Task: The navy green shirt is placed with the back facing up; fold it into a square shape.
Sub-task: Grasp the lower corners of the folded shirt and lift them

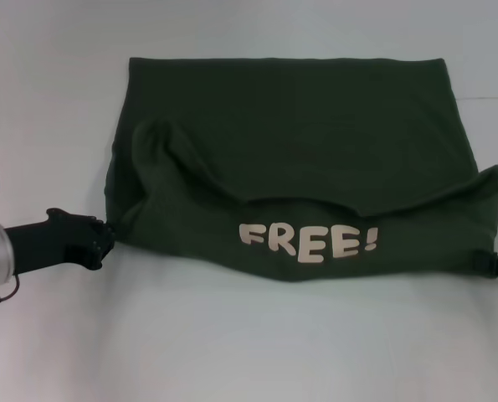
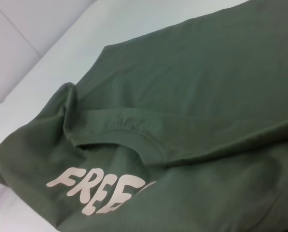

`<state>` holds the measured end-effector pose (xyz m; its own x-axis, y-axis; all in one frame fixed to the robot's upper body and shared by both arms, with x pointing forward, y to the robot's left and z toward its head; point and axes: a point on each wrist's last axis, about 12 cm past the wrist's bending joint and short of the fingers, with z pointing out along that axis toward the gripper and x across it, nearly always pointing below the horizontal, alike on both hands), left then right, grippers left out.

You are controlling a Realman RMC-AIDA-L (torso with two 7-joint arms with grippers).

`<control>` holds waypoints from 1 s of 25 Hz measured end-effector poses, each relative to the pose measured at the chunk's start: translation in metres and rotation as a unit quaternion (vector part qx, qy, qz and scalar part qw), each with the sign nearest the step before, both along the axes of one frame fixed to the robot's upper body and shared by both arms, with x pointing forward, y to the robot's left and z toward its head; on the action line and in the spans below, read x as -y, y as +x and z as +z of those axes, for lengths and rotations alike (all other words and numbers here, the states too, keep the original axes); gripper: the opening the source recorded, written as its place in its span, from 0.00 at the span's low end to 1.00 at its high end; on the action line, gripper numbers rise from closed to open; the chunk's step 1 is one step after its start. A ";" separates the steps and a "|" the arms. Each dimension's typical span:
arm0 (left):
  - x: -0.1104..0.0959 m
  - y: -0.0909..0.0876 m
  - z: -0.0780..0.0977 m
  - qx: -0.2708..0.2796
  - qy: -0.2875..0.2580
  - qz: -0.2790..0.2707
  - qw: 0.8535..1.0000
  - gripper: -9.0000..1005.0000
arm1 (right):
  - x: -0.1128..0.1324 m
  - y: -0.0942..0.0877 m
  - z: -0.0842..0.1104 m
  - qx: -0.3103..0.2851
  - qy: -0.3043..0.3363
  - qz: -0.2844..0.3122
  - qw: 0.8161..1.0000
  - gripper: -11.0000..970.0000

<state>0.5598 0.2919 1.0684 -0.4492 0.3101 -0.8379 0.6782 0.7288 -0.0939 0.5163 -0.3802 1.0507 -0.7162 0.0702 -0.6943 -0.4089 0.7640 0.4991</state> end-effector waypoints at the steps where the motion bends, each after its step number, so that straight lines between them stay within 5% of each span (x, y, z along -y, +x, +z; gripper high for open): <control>1: -0.003 -0.004 0.001 -0.004 -0.011 0.000 1.000 0.01 | 0.000 -0.002 0.000 0.001 0.001 0.003 1.000 0.07; 25: -0.050 -0.098 -0.007 -0.071 -0.151 -0.002 0.986 0.01 | 0.013 -0.048 0.009 -0.011 0.010 0.080 0.997 0.07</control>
<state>0.4615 0.3422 1.0615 -0.5681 0.0575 -0.8210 0.6449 0.6508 -0.4007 0.4685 -0.3935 1.0592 -0.7338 -0.0327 -0.6786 -0.5143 0.6793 0.5234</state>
